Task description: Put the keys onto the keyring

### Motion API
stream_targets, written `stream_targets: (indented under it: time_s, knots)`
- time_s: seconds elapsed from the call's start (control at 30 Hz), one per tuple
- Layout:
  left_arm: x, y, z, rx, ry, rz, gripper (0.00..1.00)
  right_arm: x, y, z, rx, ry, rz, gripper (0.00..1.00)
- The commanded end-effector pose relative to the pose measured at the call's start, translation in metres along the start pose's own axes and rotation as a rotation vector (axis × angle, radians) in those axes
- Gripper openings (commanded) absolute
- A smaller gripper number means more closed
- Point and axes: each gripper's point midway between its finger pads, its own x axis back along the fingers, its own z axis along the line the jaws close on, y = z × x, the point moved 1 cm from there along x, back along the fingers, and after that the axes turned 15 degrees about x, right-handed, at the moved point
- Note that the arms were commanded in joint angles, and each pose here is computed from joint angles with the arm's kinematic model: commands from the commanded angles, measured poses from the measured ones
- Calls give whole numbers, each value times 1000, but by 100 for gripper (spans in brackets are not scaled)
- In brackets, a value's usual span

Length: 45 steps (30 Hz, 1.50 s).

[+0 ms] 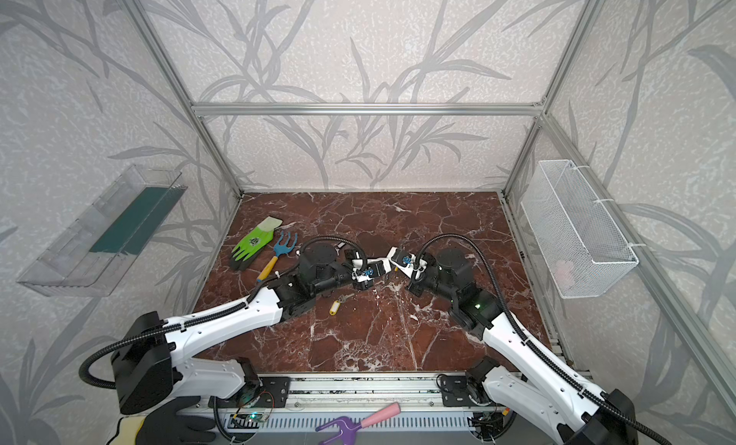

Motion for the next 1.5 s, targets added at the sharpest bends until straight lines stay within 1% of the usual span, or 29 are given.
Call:
stream_targets:
  time_s: [0.0,0.13,0.17,0.23,0.33,0.4,0.47,0.63,0.73,0.87,1.03,1.3,1.47]
  knots:
    - [-2,16,8,-16,34,-50,0,3,30,-7,4,-2,-112,0]
    - [1,19,4,-13,11,-68,0,3,29,-5,7,-4,-125,0]
    - [3,20,3,-9,1,-75,0,3,27,-4,8,-6,-121,1]
    - [6,21,2,6,-16,-87,0,2,23,-4,8,-13,-109,8]
    - [11,24,-1,35,-56,-109,0,3,19,-3,9,-18,-103,14]
    - [15,25,-3,55,-86,-121,0,4,18,-4,3,-28,-108,20]
    - [18,25,-5,74,-113,-128,0,6,17,-5,-2,-40,-114,23]
    - [25,28,-5,117,-147,-159,0,12,14,-5,-20,-43,-137,28]
    - [28,30,-7,134,-175,-171,0,16,15,-5,-20,-46,-161,28]
    - [31,31,-8,155,-201,-183,0,22,22,-3,-23,-28,-230,26]
    - [33,35,-9,179,-225,-205,0,24,33,6,-8,25,-311,22]
    - [38,41,-4,212,-227,-247,0,21,33,10,-12,51,-329,14]
    - [39,40,-4,219,-234,-244,0,23,36,9,-5,43,-347,11]
